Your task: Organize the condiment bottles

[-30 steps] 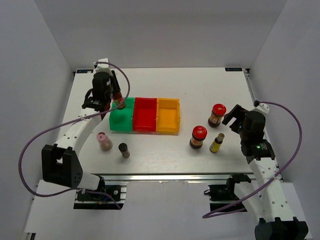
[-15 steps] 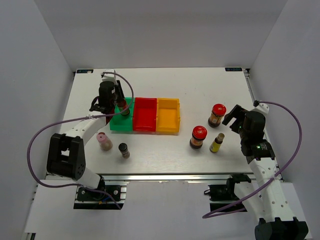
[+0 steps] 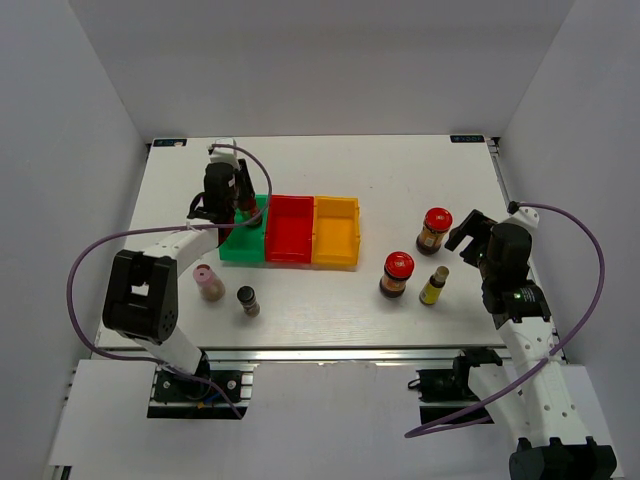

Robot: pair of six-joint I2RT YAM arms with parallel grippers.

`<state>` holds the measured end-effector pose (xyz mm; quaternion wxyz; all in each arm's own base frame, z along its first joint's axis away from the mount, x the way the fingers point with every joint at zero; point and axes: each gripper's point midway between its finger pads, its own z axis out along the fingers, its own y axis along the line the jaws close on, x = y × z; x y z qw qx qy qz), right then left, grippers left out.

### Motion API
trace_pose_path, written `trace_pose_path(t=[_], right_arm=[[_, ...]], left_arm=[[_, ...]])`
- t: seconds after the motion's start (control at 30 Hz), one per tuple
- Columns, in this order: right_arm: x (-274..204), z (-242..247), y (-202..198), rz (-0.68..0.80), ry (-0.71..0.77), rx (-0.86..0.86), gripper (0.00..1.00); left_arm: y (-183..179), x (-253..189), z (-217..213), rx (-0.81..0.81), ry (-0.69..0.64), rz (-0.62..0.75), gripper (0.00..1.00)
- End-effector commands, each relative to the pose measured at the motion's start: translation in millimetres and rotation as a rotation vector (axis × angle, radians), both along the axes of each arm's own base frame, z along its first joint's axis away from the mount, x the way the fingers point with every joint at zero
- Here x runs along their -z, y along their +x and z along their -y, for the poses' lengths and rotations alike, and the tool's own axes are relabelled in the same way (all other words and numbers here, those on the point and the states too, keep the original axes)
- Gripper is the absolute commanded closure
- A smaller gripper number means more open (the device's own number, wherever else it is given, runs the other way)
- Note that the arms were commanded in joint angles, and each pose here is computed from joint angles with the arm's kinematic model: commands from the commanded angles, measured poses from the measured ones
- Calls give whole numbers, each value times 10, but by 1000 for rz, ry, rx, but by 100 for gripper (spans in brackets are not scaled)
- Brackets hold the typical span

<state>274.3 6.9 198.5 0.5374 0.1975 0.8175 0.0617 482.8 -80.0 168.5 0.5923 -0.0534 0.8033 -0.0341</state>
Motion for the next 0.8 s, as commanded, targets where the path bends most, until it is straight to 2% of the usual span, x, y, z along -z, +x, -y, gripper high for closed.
trace_pose_path(t=[0.0, 0.1, 0.13, 0.17, 0.23, 0.27, 0.63, 0.77], right_arm=[[-89, 23, 54, 34, -14, 3, 11], [-92, 2, 52, 34, -14, -10, 11], [-87, -16, 53, 33, -9, -19, 11], [-91, -20, 52, 34, -10, -24, 11], [-91, -25, 49, 31, -9, -26, 11], [-111, -34, 46, 32, 0, -26, 11], [19, -186, 85, -22, 16, -115, 11], [-52, -178, 170, 21, 1, -116, 11]], left_arm=[[136, -457, 20, 5, -21, 138, 42], [126, -431, 29, 12, -17, 115, 35], [121, -424, 42, 15, -19, 108, 23], [105, -404, 42, 19, -19, 91, 14], [82, -474, 51, 24, -27, 95, 9], [62, -482, 54, 25, -27, 88, 2], [-196, -903, 96, 77, -52, 82, 2], [-410, -1018, 78, 62, -99, 37, 2]])
